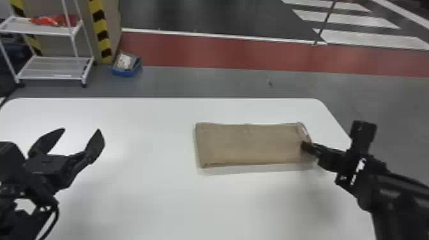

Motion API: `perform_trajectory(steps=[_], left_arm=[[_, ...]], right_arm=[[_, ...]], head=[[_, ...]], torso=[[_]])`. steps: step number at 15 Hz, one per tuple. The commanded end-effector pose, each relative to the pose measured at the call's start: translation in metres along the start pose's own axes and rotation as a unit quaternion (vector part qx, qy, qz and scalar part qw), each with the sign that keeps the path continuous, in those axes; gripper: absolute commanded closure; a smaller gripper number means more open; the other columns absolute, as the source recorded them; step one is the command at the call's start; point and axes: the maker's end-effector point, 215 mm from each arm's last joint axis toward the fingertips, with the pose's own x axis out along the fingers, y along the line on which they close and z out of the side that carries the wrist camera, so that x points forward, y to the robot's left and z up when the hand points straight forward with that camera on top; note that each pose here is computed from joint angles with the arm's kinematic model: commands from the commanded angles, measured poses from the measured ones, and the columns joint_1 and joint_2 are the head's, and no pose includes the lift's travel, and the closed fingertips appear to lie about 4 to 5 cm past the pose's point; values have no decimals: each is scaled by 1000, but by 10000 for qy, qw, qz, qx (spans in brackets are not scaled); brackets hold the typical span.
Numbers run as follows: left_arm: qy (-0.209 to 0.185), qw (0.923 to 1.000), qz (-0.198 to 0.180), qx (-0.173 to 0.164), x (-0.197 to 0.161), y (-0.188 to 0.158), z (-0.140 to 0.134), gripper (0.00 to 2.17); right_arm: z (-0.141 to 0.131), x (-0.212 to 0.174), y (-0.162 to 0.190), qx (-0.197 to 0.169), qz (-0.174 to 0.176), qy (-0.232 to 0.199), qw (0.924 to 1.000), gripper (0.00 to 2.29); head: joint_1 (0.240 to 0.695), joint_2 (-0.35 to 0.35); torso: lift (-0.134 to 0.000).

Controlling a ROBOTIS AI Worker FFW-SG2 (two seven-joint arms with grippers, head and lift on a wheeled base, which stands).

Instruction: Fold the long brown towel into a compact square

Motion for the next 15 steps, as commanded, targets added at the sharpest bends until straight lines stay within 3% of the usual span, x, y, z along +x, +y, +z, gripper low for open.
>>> perform_trajectory(steps=[1,3,8,12,15], left_arm=[[0,10000,0,-3,0,0,0,90],[7,10000,1,-4,-1,0,-1,90],[-44,10000,-4,8,-1,-1,5,93],[-29,10000,1,14,-2,0,4,93],[-58,10000,-8,20,-2,-1,8,93]], right_arm=[[-2,-2,-4,41,-19,3,10000,1487],[-1,-6,-3,116,22,-81,9999,1504],[69,-56,14,425,310,-1071,9929,1504],[106,-87,20,579,463,-1508,9858,1504],[104,-85,75,404,849,-1438,9851,1504]], head=[[695,-175],[695,-178],[695,-178],[695,-183],[695,-182]], torso=[[-125],[-125],[-125],[-125],[-125]])
